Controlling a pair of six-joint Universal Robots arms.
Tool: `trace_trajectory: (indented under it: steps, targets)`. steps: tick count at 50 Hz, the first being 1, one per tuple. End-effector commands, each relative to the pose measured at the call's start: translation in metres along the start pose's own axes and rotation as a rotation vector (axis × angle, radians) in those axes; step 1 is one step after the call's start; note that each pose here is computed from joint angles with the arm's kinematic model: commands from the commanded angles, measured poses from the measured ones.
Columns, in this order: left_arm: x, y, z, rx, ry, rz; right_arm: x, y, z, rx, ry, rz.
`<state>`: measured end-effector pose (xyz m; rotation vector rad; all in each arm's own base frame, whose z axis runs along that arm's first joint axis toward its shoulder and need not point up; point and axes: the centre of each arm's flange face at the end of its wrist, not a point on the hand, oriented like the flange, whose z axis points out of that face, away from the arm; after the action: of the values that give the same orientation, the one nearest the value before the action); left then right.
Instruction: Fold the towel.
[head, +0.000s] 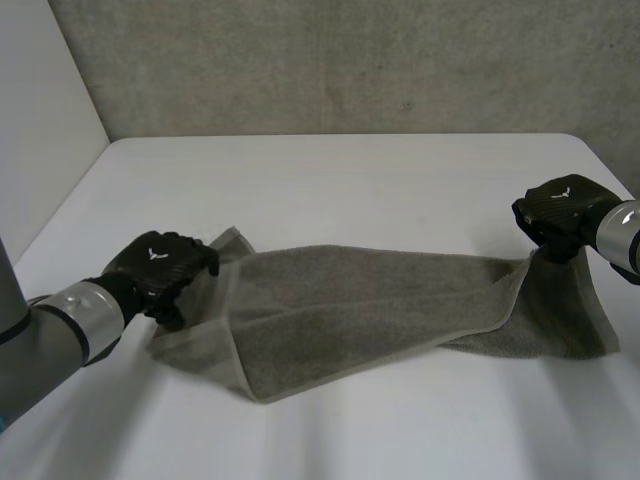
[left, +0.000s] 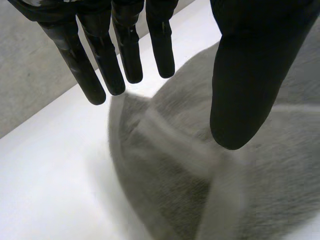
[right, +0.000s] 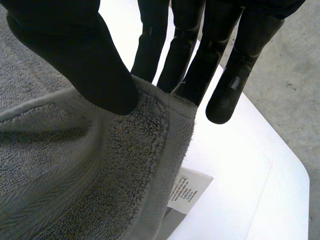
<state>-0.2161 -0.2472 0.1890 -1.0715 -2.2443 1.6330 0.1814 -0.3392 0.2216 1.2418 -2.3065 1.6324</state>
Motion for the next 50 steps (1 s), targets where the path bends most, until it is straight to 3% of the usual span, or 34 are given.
trace_trajectory:
  steps: [1, 7, 14, 19, 50]
  targets:
    - [0.033, -0.008, -0.023, 0.032, 0.151, 0.014, -0.001, 0.0, 0.0, 0.0, -0.001, 0.0]
    - [0.057, 0.002, -0.028, 0.01, 0.245, 0.033, -0.002, 0.002, 0.001, 0.0, -0.003, 0.0]
    - [0.074, 0.018, -0.024, -0.027, 0.305, 0.201, -0.004, 0.004, 0.001, -0.006, -0.008, 0.002]
    - [0.076, 0.022, -0.021, -0.033, 0.319, 0.257, -0.005, 0.005, 0.001, -0.009, -0.011, 0.002]
    - [0.065, 0.036, -0.006, -0.084, 0.196, 0.351, -0.009, 0.011, 0.006, -0.016, -0.019, 0.003]
